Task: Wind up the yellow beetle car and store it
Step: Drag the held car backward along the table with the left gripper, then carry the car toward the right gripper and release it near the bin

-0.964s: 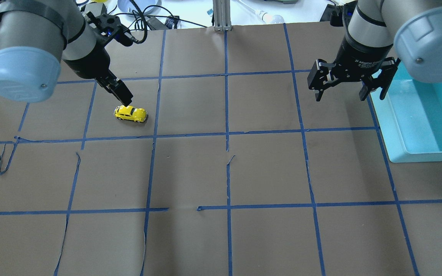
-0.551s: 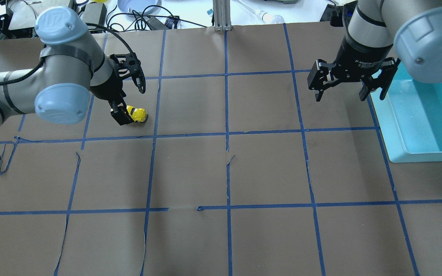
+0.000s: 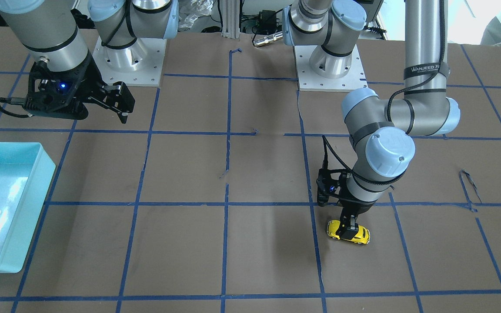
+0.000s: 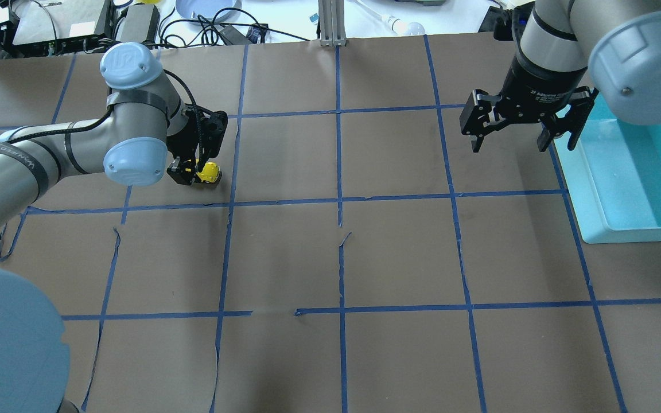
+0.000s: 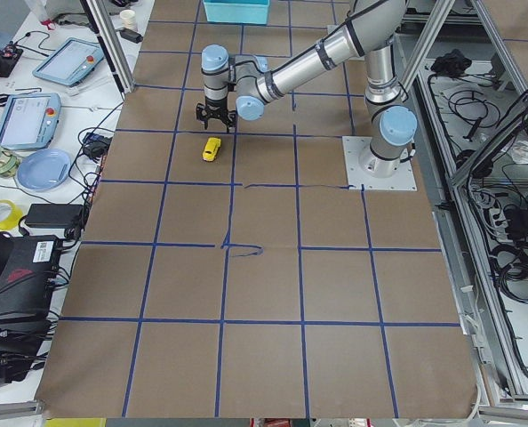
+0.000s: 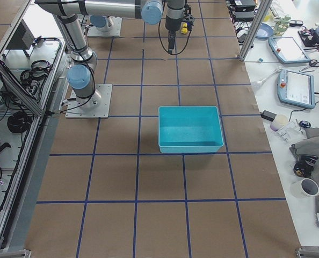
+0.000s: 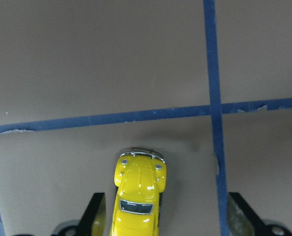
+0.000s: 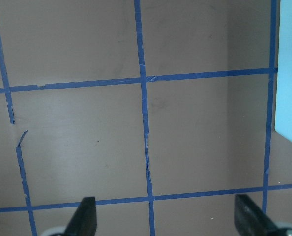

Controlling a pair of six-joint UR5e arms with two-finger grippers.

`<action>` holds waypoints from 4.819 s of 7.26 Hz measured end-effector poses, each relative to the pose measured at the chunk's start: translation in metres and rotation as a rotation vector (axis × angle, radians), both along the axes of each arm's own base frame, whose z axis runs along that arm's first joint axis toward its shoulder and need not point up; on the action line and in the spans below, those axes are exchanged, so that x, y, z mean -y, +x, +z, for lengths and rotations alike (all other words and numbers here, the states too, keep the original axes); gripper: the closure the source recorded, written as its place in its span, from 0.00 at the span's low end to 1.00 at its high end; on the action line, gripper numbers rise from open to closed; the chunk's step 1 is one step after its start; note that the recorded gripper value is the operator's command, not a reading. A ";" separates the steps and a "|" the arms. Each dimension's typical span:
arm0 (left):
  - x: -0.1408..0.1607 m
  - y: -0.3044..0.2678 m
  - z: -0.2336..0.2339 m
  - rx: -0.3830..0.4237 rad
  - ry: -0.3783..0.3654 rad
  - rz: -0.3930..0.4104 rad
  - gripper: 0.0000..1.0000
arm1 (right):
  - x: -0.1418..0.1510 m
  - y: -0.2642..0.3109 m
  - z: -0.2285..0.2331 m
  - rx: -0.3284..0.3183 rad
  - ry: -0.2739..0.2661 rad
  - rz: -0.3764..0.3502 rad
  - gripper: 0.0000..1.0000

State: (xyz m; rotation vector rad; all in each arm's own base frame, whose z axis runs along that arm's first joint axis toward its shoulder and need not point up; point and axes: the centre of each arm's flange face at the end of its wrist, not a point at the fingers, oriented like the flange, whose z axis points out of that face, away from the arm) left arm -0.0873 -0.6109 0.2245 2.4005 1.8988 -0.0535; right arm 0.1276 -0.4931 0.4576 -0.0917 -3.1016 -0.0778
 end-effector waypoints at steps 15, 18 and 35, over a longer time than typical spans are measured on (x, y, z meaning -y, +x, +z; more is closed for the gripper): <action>0.020 0.038 -0.038 -0.035 0.065 0.035 0.69 | 0.000 0.000 0.000 0.001 0.000 0.000 0.00; 0.021 0.042 -0.037 -0.034 0.062 0.048 0.71 | 0.000 0.000 0.000 0.002 -0.001 0.000 0.00; 0.008 0.227 -0.038 -0.033 0.049 0.227 0.00 | 0.000 0.001 -0.002 0.012 0.002 0.001 0.00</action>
